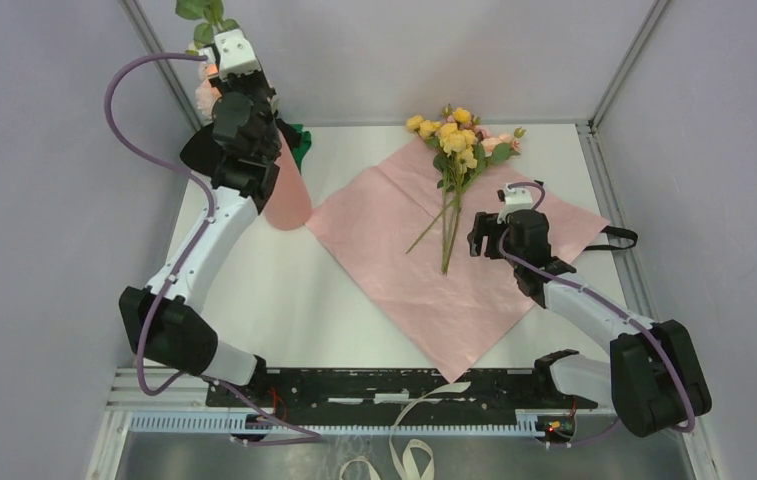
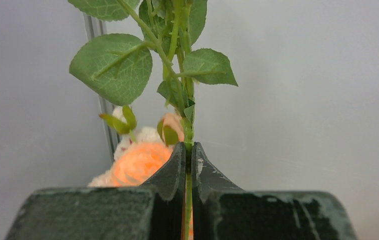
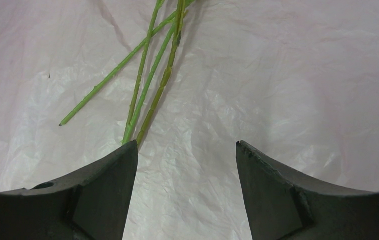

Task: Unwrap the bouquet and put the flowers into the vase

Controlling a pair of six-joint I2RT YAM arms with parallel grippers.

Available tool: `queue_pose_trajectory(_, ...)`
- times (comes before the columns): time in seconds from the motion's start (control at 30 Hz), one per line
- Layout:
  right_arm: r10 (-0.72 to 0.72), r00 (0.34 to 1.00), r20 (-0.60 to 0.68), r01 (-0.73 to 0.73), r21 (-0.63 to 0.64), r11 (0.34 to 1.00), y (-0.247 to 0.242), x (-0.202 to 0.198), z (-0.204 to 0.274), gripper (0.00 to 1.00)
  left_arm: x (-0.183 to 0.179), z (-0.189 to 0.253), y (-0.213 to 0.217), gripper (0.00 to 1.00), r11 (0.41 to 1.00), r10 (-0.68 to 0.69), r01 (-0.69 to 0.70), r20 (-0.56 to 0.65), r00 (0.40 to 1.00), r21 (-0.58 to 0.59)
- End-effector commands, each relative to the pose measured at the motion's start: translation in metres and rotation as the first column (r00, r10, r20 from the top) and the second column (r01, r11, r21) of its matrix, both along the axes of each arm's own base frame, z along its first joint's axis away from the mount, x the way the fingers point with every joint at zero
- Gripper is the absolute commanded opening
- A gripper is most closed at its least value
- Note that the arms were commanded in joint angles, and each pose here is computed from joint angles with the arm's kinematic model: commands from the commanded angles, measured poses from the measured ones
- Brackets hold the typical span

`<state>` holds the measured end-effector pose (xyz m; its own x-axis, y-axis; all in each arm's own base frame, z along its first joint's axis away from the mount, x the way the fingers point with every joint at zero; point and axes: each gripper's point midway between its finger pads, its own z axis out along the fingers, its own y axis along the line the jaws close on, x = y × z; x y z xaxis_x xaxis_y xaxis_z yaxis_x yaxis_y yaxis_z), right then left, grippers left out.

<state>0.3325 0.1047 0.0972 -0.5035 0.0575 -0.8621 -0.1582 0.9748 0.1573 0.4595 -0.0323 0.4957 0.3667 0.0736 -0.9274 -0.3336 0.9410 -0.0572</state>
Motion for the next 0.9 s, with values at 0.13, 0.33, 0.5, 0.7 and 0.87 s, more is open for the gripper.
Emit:
queue_pose_trajectory(0.13,0.011,0.999,0.043,-0.012,0.023,1.0,0.005,0.01,0.014,0.77,-0.02,-0.057,-0.001,0.02,0.981,-0.081,0.073,-0.036,0.996,-0.178)
queue_pose_trajectory(0.33,0.017,0.999,0.042,-0.018,0.028,0.999,0.007,0.009,0.013,0.77,-0.022,-0.101,-0.004,0.2,0.974,-0.102,0.074,-0.119,0.988,-0.216)
queue_pose_trajectory(0.5,0.031,0.999,0.035,-0.033,0.047,0.998,0.011,0.009,0.01,0.77,-0.028,-0.108,-0.009,0.77,0.965,-0.133,0.099,-0.125,0.983,-0.245)
queue_pose_trajectory(0.7,0.03,0.999,0.033,-0.032,0.049,0.998,0.012,0.01,0.009,0.77,-0.037,-0.095,-0.015,0.97,0.961,-0.154,0.121,-0.119,0.981,-0.248)
queue_pose_trajectory(0.87,0.03,0.999,0.037,-0.032,0.05,0.998,0.012,0.012,0.01,0.77,-0.047,-0.111,-0.02,0.98,0.929,-0.171,0.085,-0.215,0.961,-0.359)
